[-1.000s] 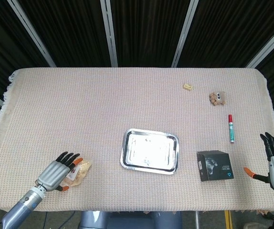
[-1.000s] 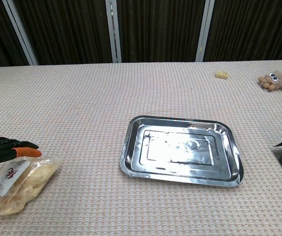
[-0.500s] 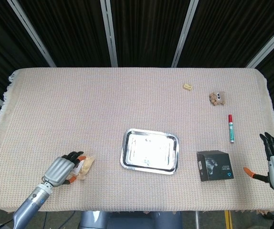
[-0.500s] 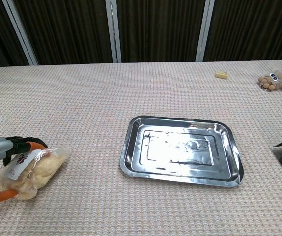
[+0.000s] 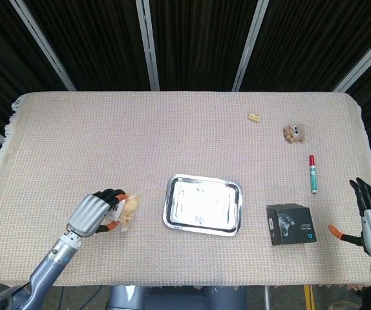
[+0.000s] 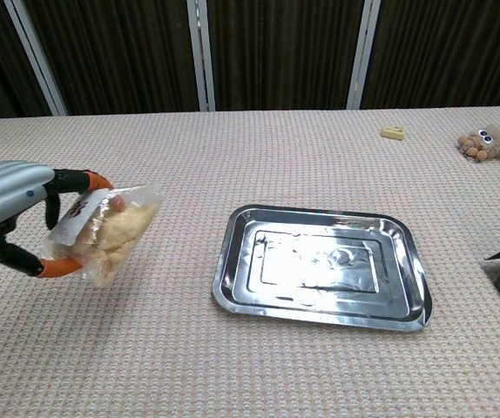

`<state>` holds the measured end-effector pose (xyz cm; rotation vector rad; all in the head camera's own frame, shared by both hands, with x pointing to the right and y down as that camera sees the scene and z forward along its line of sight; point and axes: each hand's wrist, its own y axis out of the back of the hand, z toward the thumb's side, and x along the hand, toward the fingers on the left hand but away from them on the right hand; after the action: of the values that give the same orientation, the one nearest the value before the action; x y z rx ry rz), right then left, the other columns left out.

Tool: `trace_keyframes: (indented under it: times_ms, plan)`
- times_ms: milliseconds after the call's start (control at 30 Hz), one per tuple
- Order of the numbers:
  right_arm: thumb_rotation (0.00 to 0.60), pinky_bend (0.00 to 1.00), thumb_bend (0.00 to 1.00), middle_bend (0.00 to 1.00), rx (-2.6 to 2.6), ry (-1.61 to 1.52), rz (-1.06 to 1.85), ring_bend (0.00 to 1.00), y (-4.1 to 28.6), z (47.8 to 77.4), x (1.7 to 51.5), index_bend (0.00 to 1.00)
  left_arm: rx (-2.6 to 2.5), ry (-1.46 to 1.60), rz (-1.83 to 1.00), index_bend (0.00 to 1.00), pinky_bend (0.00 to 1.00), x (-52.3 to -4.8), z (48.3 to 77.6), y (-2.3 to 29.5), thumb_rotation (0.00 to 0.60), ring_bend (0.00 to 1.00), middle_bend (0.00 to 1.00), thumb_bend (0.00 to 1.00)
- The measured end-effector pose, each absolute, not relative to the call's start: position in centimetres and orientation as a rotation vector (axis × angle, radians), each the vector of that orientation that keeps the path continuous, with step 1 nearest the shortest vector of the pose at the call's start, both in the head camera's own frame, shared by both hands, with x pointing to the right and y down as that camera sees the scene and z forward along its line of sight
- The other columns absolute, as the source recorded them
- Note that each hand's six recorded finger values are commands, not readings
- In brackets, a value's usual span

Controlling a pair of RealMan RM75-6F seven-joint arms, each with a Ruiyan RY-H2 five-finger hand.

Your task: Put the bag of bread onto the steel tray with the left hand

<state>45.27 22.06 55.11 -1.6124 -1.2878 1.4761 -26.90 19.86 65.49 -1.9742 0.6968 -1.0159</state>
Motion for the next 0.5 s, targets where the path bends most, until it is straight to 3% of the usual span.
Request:
trace_keyframes:
  times_ms: [500]
  plan:
    - [0.600, 0.00, 0.04, 0.00, -1.589, -1.297, 1.486, 0.00, 22.7, 54.4, 45.7, 0.00, -1.977, 0.540, -0.800, 0.53, 0.49, -14.1, 67.2, 15.5, 0.600, 0.26, 0.23, 0.57]
